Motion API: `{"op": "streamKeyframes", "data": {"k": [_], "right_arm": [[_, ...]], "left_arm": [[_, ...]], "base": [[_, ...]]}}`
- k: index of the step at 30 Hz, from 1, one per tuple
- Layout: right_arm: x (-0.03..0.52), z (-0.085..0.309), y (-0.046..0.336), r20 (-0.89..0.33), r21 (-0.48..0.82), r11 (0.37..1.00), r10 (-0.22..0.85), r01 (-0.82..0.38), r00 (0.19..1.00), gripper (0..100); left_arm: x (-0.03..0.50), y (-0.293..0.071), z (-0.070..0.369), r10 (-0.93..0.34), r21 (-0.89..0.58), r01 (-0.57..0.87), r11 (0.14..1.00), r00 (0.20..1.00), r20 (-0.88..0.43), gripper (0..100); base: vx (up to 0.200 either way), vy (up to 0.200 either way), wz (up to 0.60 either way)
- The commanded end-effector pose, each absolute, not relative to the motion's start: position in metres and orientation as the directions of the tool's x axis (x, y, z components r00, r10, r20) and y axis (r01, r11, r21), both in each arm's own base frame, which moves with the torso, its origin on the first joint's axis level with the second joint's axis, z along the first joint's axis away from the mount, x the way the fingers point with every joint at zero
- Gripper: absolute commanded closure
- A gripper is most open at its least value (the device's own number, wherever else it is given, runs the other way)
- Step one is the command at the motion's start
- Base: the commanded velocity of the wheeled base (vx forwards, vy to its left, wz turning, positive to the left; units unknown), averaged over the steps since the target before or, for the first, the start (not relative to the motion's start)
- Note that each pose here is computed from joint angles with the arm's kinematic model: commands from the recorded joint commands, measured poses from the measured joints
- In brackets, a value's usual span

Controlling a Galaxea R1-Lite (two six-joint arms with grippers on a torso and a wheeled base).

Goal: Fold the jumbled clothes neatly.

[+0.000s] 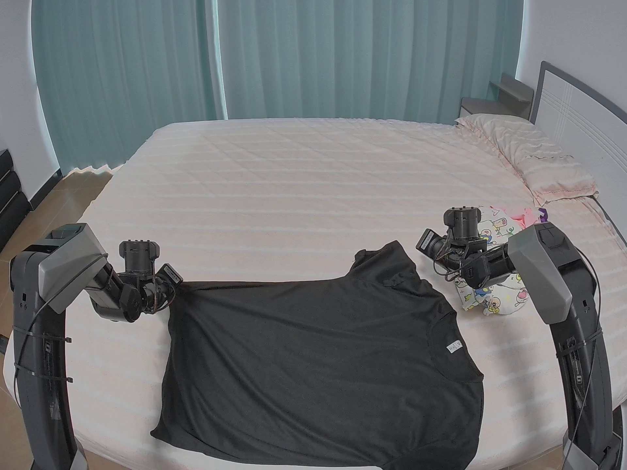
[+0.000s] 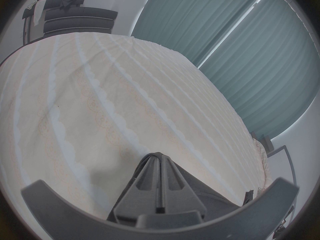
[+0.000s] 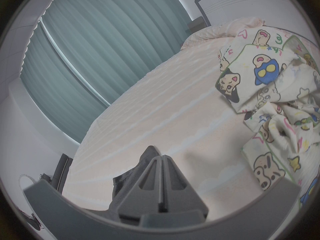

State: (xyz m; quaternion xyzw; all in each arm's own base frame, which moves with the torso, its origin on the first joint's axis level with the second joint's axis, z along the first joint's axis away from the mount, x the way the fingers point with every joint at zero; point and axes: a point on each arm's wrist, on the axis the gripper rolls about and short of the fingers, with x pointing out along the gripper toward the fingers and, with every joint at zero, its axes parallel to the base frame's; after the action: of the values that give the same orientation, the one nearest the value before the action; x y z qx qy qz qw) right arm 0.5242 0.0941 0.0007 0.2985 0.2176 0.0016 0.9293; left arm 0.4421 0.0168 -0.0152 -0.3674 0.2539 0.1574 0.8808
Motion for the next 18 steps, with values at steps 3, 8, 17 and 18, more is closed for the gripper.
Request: {"op": "streamKeyframes", "data": {"k": [3,8,17,18], "right_arm": [[0.513,-0.005,0.095,-0.452,0.531,0.838,0.156,0.125,0.878,100],[0.509,-0.012,0.107,-0.462,0.503,0.859,0.175,0.095,0.870,0],[0.504,-0.038,0.124,-0.511,0.485,0.870,0.198,0.091,0.836,0],[0.504,-0.041,0.124,-0.517,0.481,0.872,0.198,0.091,0.833,0]], "left_arm": [[0.442,0.017,-0.012,0.092,-0.569,-0.461,0.681,0.825,-0.558,100],[0.440,0.016,-0.008,0.091,-0.572,-0.457,0.681,0.828,-0.553,100],[0.437,0.016,-0.009,0.091,-0.567,-0.463,0.682,0.822,-0.562,100],[0.437,0.017,-0.009,0.092,-0.567,-0.464,0.681,0.822,-0.562,100]], "base": [[0.000,0.000,0.00],[0.000,0.000,0.00],[0.000,0.000,0.00],[0.000,0.000,0.00]]}}
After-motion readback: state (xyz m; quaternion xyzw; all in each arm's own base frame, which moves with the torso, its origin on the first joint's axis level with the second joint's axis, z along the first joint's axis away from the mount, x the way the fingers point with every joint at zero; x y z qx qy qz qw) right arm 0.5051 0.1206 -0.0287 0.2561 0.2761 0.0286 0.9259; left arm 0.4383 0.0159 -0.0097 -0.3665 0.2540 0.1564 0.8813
